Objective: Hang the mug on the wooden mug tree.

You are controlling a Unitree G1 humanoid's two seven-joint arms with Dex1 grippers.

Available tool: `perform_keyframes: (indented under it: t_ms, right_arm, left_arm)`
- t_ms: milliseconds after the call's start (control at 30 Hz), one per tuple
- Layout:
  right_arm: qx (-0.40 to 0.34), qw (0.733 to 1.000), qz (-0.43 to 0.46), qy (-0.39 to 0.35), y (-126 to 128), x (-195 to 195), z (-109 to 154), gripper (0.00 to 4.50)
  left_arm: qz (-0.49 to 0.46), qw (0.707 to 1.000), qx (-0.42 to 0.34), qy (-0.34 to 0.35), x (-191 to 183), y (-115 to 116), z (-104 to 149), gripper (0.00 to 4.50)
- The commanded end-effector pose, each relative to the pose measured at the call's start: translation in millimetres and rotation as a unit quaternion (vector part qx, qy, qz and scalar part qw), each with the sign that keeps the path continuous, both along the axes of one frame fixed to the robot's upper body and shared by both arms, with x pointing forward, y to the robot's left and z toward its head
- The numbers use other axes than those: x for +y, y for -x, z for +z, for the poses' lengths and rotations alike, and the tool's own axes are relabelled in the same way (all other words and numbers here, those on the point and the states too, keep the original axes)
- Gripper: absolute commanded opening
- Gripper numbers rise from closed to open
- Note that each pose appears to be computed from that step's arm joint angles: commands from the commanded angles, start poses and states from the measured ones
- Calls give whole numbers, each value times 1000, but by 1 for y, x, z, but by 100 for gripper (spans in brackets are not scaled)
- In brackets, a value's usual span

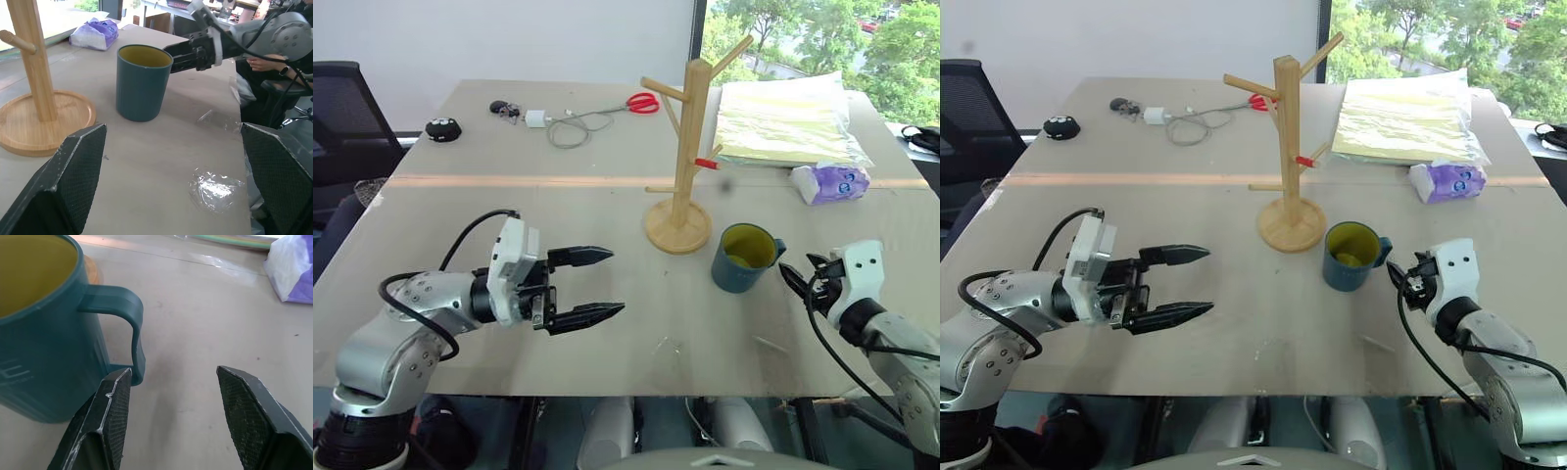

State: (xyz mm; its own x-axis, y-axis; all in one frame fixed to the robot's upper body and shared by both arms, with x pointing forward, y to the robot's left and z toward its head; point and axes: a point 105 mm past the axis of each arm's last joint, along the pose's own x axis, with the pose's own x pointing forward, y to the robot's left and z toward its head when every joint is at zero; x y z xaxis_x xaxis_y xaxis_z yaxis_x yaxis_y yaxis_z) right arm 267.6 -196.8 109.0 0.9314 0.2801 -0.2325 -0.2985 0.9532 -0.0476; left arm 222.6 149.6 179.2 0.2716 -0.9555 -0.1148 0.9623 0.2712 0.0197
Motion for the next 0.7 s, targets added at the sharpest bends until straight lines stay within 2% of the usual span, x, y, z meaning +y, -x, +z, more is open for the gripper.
perform_keyframes:
  t_ms: [33, 533, 567, 600, 667, 700]
  right_arm:
    - [-32, 999, 4, -1, -6, 2, 9, 276]
    - [-53, 997, 15, -46, -27, 16, -9, 276]
    - [-55, 997, 16, -50, -27, 17, -9, 222]
    - [-55, 997, 17, -52, -28, 18, -10, 191]
    - [-60, 996, 20, -56, -30, 20, -10, 96]
    - [-64, 996, 22, -58, -31, 21, -10, 33]
  left_arm:
    - [-7, 1000, -18, 1, -2, 6, 10, 450]
    - [6, 1000, -22, 0, 1, 6, 14, 450]
    - [7, 1000, -22, 0, 1, 6, 15, 450]
    - [8, 1000, -22, 0, 1, 6, 15, 450]
    - [9, 1000, -21, 1, 0, 6, 16, 450]
    - [9, 1000, -21, 2, 0, 7, 17, 450]
